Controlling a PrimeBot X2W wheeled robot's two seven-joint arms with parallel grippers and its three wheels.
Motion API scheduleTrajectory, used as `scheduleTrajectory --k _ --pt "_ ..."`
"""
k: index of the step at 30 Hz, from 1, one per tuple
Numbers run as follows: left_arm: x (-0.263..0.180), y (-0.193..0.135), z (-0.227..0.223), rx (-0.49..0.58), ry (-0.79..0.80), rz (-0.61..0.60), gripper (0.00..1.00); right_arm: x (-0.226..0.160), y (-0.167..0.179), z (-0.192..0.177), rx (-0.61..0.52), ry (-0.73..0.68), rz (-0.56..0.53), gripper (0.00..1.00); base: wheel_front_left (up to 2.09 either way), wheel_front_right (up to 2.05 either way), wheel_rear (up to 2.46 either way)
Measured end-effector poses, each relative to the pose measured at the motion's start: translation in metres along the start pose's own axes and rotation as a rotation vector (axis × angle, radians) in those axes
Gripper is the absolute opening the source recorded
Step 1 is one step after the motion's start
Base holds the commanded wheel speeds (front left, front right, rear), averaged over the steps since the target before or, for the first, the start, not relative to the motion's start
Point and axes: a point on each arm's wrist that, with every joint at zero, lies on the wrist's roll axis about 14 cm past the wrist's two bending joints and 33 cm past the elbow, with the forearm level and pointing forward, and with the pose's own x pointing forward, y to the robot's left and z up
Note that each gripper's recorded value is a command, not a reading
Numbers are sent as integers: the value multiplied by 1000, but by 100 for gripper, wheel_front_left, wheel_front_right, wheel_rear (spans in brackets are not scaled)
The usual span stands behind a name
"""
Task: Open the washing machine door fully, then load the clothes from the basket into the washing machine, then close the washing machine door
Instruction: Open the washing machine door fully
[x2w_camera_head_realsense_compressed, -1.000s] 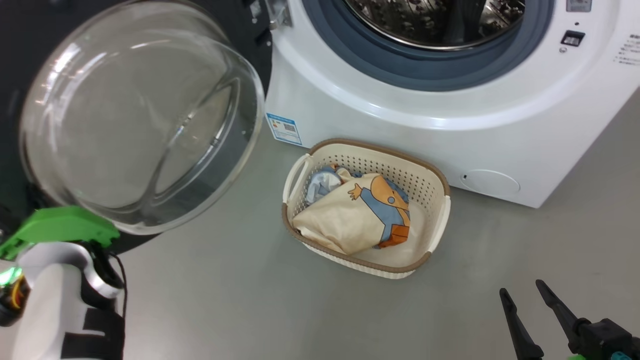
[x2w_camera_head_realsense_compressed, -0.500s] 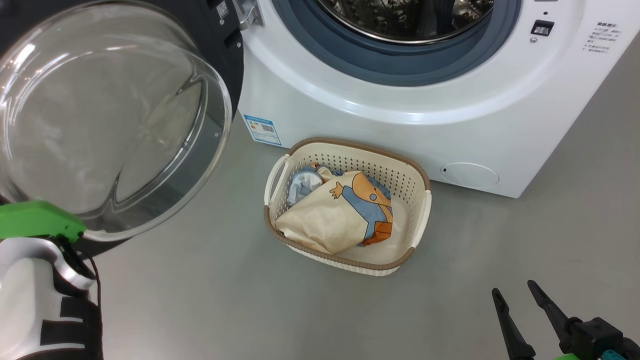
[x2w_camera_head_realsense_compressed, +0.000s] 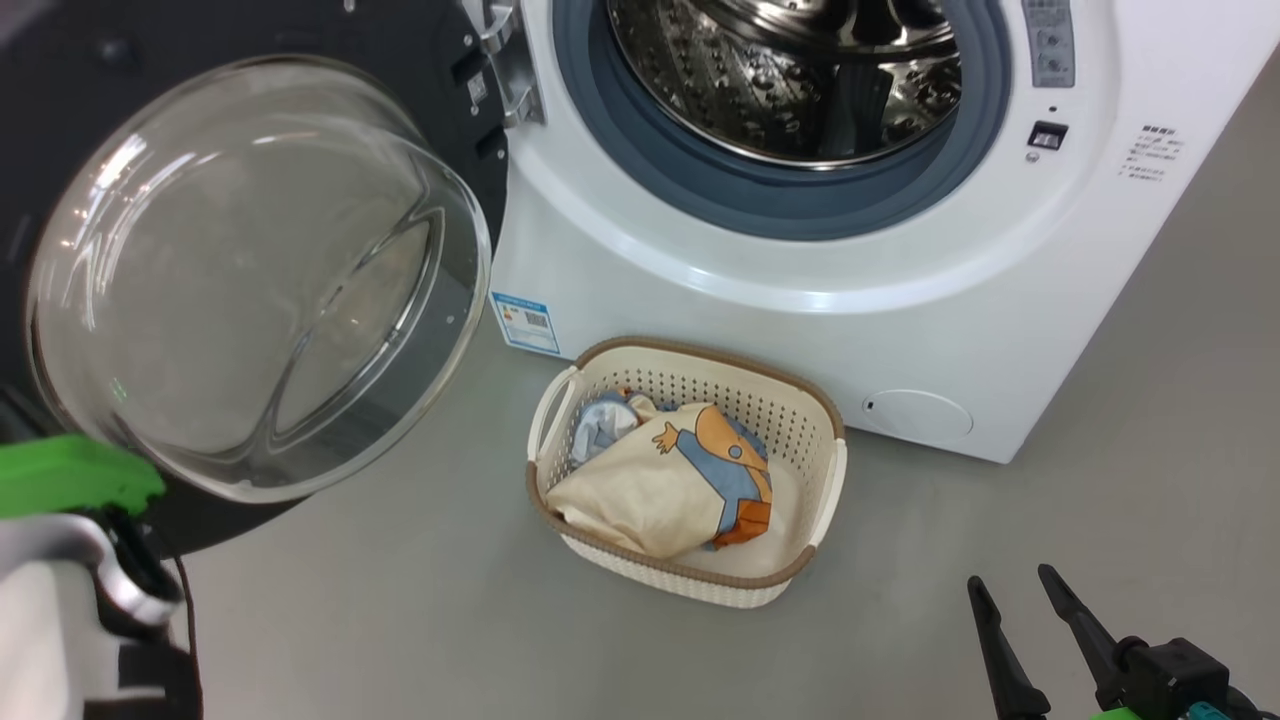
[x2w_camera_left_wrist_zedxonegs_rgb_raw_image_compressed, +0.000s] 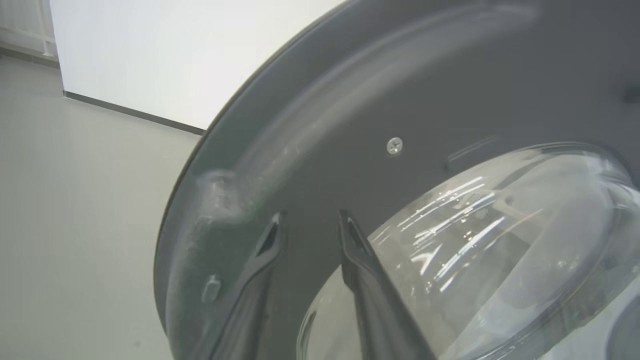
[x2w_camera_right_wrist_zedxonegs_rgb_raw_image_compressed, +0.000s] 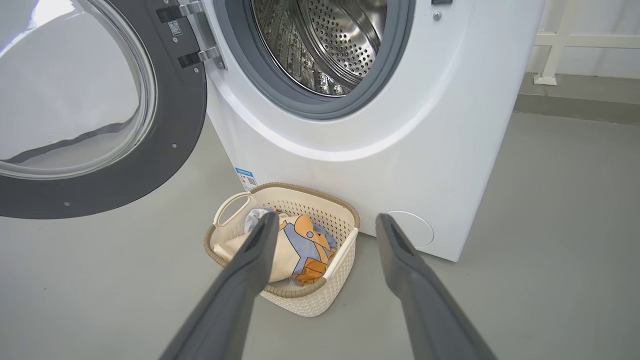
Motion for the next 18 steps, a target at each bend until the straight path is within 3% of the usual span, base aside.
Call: scheduleTrajectory --k 1,7,11,13,18 --pt "-4 0 2 5 -10 -17 100 -1 0 2 -1 -7 -3 100 0 0 0" --pt "-29 -33 8 14 -58 -189 100 -10 -12 14 0 -42 -55 100 0 0 0" --pt "-50 -64 10 -29 -69 -324 100 -18 -17 20 -1 -62 -83 100 0 0 0" --pt "-63 -81 7 -114 -44 -393 100 -22 -21 25 -8 -77 -98 100 0 0 0" --pt "-94 -104 -8 -155 16 -519 100 -34 -31 36 -16 -111 -140 100 0 0 0"
